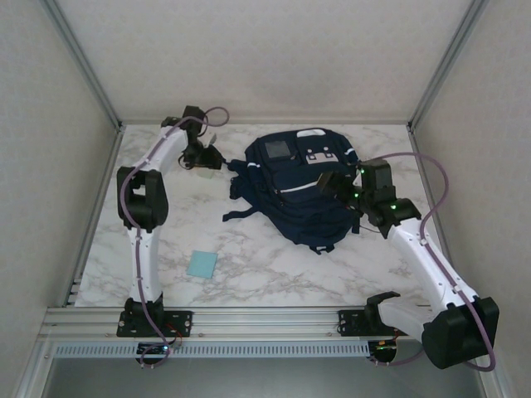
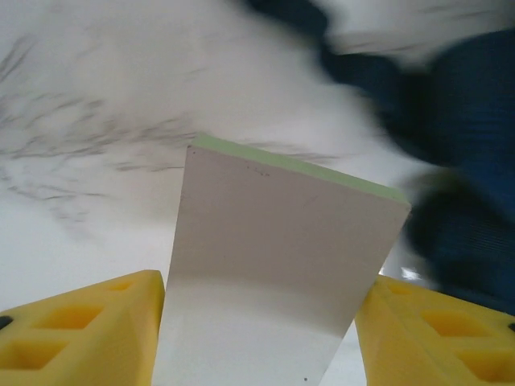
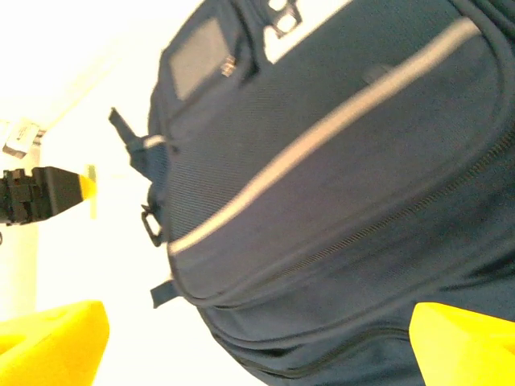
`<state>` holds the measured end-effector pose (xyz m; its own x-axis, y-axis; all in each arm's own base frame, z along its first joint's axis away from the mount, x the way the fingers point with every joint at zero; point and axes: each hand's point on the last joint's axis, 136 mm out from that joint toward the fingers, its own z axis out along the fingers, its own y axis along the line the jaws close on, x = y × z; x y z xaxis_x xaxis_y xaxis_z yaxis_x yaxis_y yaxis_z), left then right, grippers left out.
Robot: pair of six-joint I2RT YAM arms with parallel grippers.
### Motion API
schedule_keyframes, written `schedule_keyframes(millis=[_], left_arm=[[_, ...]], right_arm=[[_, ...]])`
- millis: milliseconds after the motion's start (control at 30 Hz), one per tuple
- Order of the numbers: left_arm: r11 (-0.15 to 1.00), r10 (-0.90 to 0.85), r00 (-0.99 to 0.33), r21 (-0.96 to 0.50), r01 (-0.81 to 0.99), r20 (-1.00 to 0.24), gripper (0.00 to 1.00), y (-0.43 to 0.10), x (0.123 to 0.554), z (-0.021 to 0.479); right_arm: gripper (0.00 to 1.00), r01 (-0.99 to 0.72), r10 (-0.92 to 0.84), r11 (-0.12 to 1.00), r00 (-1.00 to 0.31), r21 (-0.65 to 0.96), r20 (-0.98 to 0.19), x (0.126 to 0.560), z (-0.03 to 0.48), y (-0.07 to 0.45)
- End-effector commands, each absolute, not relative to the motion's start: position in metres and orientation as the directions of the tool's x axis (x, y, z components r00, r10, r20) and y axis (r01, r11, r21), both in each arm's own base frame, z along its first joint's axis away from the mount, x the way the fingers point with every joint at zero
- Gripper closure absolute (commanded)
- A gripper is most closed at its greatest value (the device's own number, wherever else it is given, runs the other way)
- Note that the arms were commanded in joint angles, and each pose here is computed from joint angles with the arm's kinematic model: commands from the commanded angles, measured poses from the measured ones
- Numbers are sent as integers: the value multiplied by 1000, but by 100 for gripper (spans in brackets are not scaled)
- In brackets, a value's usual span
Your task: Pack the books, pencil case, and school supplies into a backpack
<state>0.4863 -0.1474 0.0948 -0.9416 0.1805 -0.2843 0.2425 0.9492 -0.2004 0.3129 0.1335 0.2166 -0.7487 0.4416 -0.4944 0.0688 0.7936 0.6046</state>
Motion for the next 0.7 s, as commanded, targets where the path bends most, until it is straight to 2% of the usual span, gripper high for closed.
schedule_keyframes(millis=[0, 167, 300, 500, 667], left_arm=[[879, 232, -872, -292, 378, -431, 38, -206, 463, 176], [762, 329, -779, -338, 553, -533, 36, -269, 421, 216], [709, 384, -725, -321, 628, -572, 33, -295, 392, 224], [802, 341, -776, -265, 535, -531, 33, -279, 401, 197], [948, 203, -846, -117, 296, -493, 29, -226, 435, 174]], right_arm=[[5, -23, 388, 789, -756, 614, -527, 321, 241, 147], [10, -90, 361, 747, -777, 658, -516, 337, 263, 168], [16, -113, 343, 731, -791, 673, -506, 346, 268, 178], [18, -101, 340, 718, -813, 688, -473, 350, 257, 183], [19, -75, 336, 726, -828, 683, -448, 345, 242, 181]])
